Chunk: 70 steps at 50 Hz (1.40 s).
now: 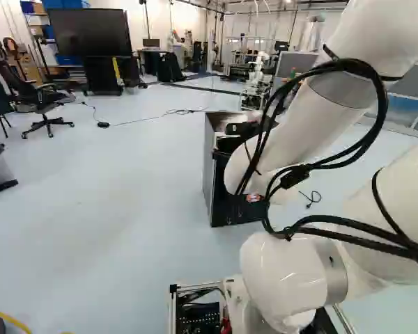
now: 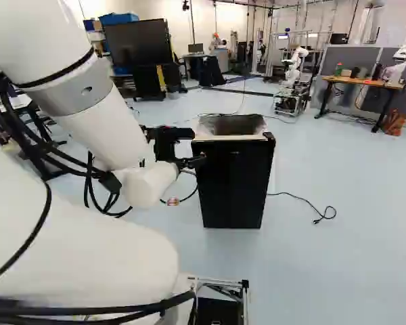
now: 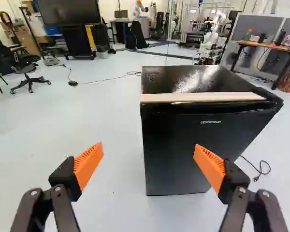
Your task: Grab a drink from the fridge
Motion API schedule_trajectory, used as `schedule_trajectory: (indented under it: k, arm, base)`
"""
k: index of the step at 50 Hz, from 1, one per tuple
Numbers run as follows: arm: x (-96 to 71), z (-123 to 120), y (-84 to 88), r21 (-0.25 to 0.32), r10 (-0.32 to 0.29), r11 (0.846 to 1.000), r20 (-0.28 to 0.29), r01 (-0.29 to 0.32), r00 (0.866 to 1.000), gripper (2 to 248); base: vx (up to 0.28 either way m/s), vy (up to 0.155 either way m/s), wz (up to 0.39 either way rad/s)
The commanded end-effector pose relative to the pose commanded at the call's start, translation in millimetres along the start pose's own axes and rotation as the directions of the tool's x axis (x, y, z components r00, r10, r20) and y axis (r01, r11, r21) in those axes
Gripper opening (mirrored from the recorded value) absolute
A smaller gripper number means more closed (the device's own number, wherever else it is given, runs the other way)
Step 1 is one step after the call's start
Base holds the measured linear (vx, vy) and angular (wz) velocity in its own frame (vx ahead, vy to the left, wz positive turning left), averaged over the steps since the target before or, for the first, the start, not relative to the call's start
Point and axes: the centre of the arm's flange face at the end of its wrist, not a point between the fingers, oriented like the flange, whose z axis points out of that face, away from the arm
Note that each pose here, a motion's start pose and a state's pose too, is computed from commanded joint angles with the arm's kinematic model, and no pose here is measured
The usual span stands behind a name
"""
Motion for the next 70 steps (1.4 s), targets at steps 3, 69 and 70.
schedule_trajectory:
  k: [3, 69, 70]
  arm:
    - [0.0, 0.0, 0.0, 0.000, 0.000, 1.000, 0.000, 0.000, 1.000, 247]
    - [0.0, 0.0, 0.0, 0.000, 0.000, 1.000, 0.000, 0.000, 1.000, 247]
    - [0.0, 0.0, 0.0, 0.000, 0.000, 1.000, 0.000, 0.000, 1.000, 247]
  base:
    - [0.000, 0.000, 0.000]
    - [0.000, 0.000, 0.000]
    - [0.000, 0.000, 0.000]
